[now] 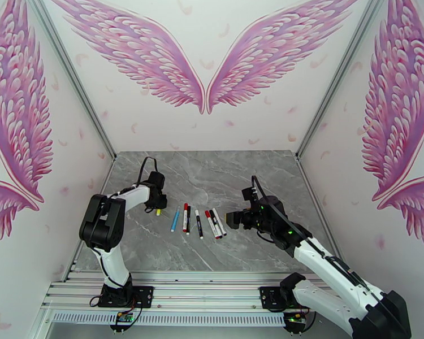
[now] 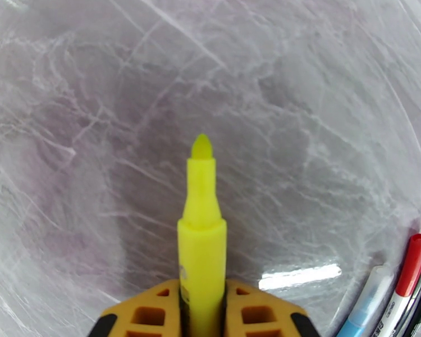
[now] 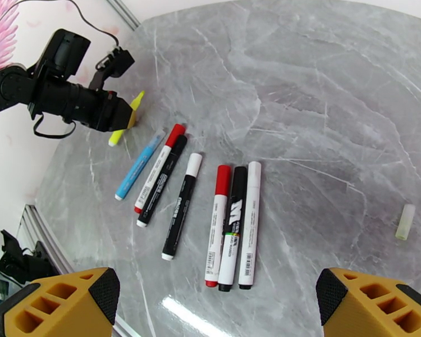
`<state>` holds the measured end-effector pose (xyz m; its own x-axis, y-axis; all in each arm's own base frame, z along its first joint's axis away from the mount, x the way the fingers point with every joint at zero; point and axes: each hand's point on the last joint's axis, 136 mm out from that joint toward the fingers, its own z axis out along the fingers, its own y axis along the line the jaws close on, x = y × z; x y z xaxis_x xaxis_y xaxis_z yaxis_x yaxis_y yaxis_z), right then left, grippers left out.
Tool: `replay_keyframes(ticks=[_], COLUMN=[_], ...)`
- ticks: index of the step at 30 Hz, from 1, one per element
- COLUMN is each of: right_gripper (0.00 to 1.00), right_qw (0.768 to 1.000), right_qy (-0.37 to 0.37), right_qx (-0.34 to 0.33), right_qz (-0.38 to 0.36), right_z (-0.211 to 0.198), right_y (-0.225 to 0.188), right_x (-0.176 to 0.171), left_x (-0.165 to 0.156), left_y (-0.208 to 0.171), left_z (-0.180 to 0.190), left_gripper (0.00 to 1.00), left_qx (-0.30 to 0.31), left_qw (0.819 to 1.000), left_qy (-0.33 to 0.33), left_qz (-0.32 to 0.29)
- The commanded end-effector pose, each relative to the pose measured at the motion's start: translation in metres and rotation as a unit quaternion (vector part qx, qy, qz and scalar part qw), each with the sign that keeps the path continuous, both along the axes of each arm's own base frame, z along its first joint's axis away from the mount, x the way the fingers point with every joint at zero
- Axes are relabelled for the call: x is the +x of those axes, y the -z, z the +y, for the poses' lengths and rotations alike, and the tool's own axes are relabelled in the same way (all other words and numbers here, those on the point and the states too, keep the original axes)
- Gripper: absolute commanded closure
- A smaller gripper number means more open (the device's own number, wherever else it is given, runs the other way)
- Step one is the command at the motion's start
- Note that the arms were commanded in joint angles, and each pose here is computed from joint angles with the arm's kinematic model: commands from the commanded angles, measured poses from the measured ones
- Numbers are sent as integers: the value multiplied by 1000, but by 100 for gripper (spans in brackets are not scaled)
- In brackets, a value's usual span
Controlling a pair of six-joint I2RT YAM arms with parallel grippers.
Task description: Open the pen caps
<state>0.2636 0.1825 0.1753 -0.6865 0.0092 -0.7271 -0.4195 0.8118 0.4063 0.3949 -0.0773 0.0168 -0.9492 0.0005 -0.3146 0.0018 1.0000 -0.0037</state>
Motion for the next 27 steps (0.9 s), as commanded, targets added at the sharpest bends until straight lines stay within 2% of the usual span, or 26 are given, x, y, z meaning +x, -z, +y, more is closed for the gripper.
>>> replay_keyframes(ticks=[1,12,17,22,27], right_gripper=[1,1,1,1,0], right_qw=[1000,1000,1000,1000,1000], right_qy=[3,7,9,9,7], right_qx=[-11,-13,-11,-8,-10], right_qz=[-8,-9,-10,-15,-14], right_z=[-2,-6,-6,-7,-8], right_y=[-4,-3,-6,-9,-8], right_x=[2,-3,-4,-5,-7], left_x=[4,4,5,2,-19], left_y=[-1,-5,-14,-40,-59], left_z=[1,1,0,-2,-30], left_gripper=[81,64,63,61,59], left_qx=[9,11,10,9,7], left_qw=[1000,1000,1000,1000,1000], left_qy=[-5,-7,-8,-18,-10], left_qz=[5,5,1,-18,-24])
